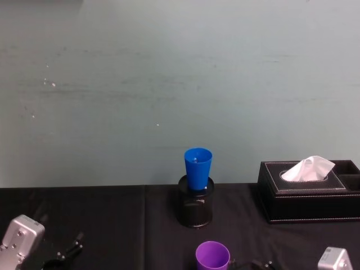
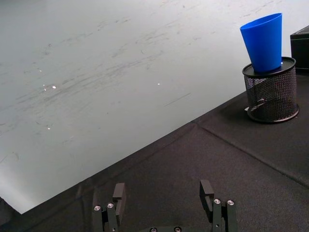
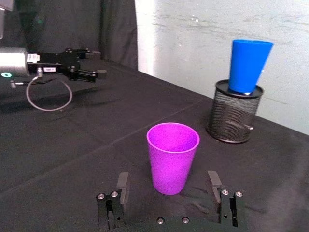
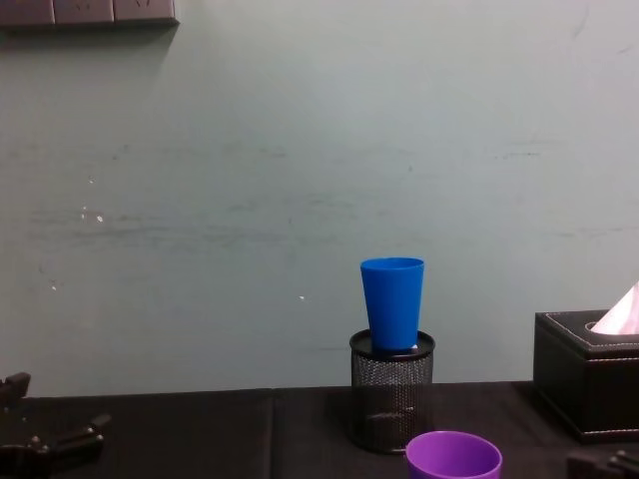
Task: Pick up one cup with a gripper and tap it against the other cup.
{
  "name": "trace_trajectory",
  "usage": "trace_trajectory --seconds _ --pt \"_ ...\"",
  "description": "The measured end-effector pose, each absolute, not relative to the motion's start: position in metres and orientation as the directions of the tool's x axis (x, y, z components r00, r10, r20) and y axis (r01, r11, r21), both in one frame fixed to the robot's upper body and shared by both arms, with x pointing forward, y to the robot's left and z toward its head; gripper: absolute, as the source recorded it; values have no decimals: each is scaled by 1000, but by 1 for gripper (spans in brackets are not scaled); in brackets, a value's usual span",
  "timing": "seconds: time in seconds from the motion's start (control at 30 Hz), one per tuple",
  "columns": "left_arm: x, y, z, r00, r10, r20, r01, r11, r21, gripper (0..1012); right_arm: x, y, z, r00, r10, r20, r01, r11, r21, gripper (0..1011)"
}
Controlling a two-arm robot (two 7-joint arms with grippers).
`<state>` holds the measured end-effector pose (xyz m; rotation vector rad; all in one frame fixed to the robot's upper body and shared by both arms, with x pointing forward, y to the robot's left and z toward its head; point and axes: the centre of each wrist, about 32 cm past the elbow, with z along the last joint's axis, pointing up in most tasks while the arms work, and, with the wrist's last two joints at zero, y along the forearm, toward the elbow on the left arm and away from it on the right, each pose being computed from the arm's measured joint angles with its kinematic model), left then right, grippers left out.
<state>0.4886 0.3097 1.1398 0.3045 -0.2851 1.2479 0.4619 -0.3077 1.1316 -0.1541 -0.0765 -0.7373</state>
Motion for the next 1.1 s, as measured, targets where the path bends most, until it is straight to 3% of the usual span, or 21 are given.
trace_trajectory --seconds 1.1 --pt "489 310 1140 292 880 374 -955 287 70 1000 522 -272 1110 775 -625 92 632 771 -78 1003"
